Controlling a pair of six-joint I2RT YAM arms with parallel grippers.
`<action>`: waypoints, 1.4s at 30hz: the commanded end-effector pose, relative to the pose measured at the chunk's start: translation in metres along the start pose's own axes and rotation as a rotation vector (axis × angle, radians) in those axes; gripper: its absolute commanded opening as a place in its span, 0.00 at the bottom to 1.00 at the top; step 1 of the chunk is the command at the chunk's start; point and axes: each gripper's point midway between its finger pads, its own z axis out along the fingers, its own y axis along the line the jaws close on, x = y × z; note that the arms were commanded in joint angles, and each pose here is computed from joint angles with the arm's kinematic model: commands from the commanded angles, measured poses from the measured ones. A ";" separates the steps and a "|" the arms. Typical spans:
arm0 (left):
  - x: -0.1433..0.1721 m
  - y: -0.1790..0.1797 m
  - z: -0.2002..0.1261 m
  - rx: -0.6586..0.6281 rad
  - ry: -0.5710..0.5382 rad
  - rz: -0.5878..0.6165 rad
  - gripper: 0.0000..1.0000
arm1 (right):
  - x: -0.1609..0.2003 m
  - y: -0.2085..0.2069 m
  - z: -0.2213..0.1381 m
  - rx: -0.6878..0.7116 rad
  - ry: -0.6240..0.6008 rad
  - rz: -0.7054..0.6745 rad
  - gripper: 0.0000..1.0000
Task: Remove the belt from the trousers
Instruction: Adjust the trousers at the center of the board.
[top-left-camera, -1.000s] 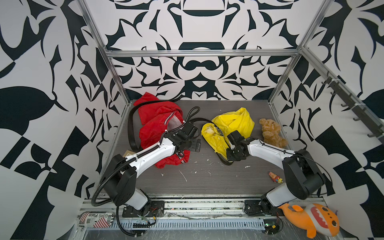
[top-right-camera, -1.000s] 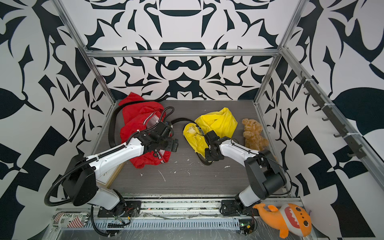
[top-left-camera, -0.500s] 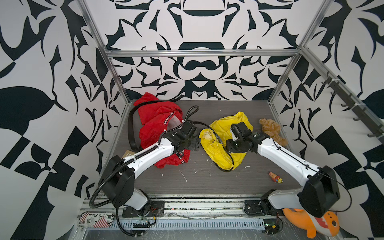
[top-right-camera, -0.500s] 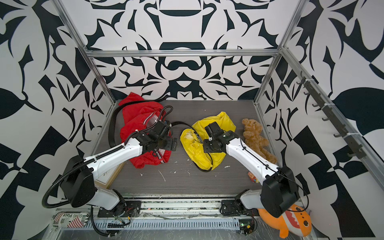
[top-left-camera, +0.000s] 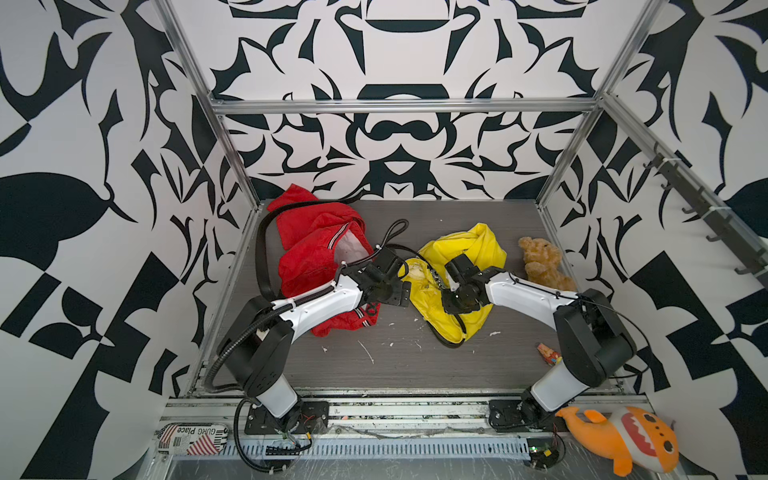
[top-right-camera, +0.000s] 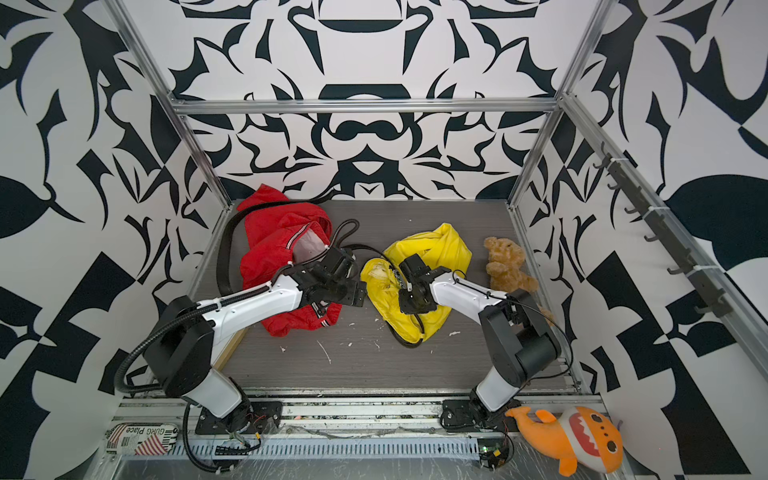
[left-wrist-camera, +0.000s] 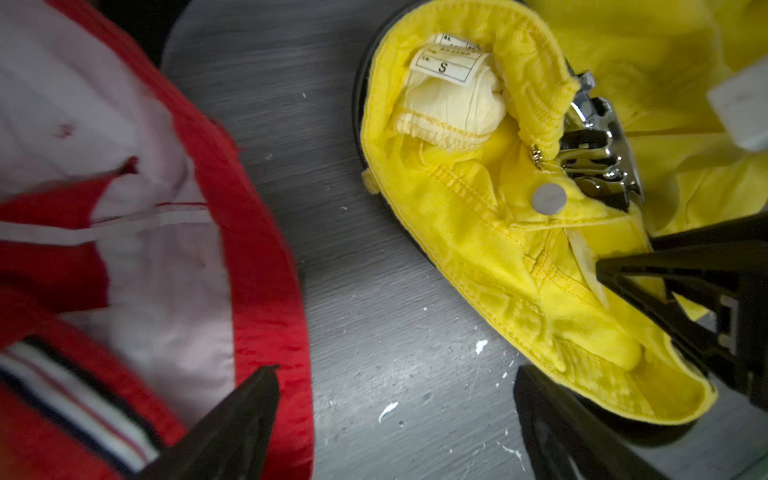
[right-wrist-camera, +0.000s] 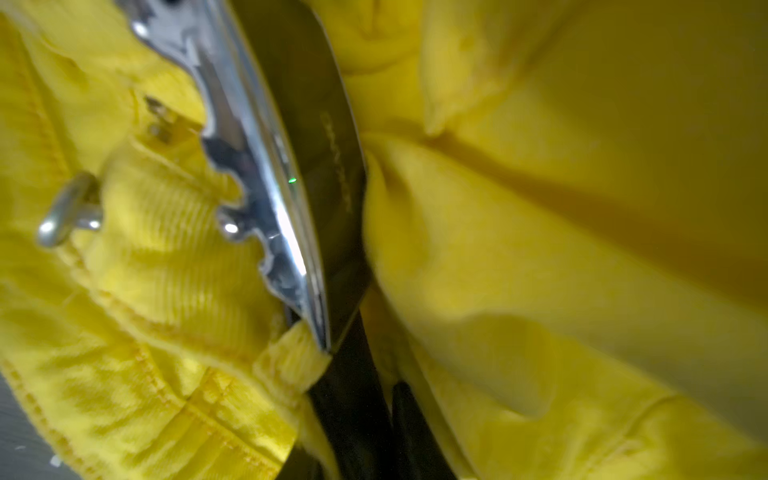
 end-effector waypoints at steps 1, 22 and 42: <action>0.000 -0.018 0.022 0.059 0.031 -0.039 0.92 | 0.013 0.020 -0.003 -0.139 -0.008 0.093 0.21; 0.005 -0.027 0.078 0.067 0.099 -0.071 0.10 | -0.132 -0.065 -0.120 0.127 -0.305 0.041 0.64; -0.197 -0.005 -0.021 -0.049 -0.288 0.340 0.00 | -0.029 -0.040 0.002 0.010 -0.039 0.235 0.58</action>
